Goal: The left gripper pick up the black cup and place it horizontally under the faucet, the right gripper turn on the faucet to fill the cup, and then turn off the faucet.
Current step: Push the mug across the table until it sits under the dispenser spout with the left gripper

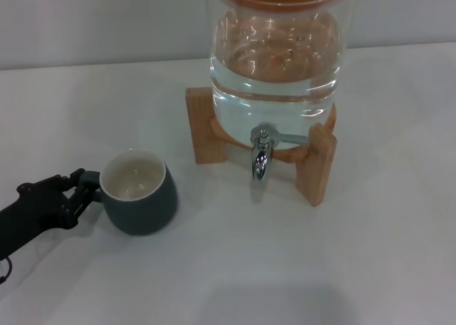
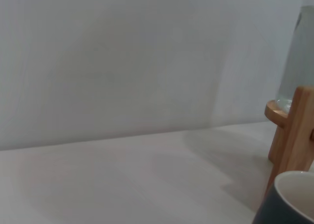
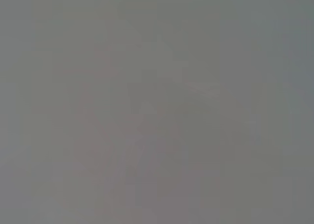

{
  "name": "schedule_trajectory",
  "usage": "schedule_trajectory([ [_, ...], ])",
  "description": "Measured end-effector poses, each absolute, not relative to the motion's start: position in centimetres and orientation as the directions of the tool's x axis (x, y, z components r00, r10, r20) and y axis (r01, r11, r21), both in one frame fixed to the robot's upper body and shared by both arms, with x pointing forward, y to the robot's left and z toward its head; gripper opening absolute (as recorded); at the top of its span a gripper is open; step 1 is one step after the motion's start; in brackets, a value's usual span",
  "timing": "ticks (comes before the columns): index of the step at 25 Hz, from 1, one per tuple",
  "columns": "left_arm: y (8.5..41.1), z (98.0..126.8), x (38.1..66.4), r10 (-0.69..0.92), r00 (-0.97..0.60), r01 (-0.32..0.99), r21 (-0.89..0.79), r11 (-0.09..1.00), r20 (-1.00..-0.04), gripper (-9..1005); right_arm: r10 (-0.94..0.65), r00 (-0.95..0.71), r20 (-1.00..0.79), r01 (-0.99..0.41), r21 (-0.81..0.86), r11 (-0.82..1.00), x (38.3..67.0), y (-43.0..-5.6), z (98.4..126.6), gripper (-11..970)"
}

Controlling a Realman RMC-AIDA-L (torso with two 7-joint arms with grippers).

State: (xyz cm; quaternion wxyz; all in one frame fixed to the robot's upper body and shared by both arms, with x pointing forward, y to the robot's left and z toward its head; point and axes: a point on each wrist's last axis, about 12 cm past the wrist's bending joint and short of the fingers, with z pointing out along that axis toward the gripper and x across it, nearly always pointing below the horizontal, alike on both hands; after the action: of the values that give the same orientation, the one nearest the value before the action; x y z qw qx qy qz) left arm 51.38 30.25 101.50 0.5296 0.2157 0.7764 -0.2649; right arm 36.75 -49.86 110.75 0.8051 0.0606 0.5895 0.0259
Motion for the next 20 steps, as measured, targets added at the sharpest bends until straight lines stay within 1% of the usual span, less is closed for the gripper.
schedule_trajectory([
  [12, 29.8, 101.8, 51.6, 0.067, -0.34, 0.647, -0.182, 0.74, -0.938, 186, 0.125, 0.304, -0.944, 0.026, 0.139, 0.99, 36.7, -49.9, 110.7, 828],
  [14, 29.7, 101.9, 51.6, 0.066, -0.332, 0.655, -0.179, 0.734, -0.941, 155, 0.125, 0.304, -0.944, 0.024, 0.139, 0.99, 36.8, -49.8, 110.8, 828],
  [18, 29.4, 102.2, 51.6, 0.068, -0.305, 0.68, -0.168, 0.714, -0.95, 154, 0.127, 0.307, -0.943, 0.018, 0.139, 0.99, 37.1, -49.7, 110.8, 828],
  [20, 28.8, 102.5, 51.8, 0.074, -0.284, 0.71, -0.158, 0.687, -0.956, 154, 0.128, 0.308, -0.943, 0.014, 0.139, 0.99, 37.2, -49.7, 110.8, 828],
])
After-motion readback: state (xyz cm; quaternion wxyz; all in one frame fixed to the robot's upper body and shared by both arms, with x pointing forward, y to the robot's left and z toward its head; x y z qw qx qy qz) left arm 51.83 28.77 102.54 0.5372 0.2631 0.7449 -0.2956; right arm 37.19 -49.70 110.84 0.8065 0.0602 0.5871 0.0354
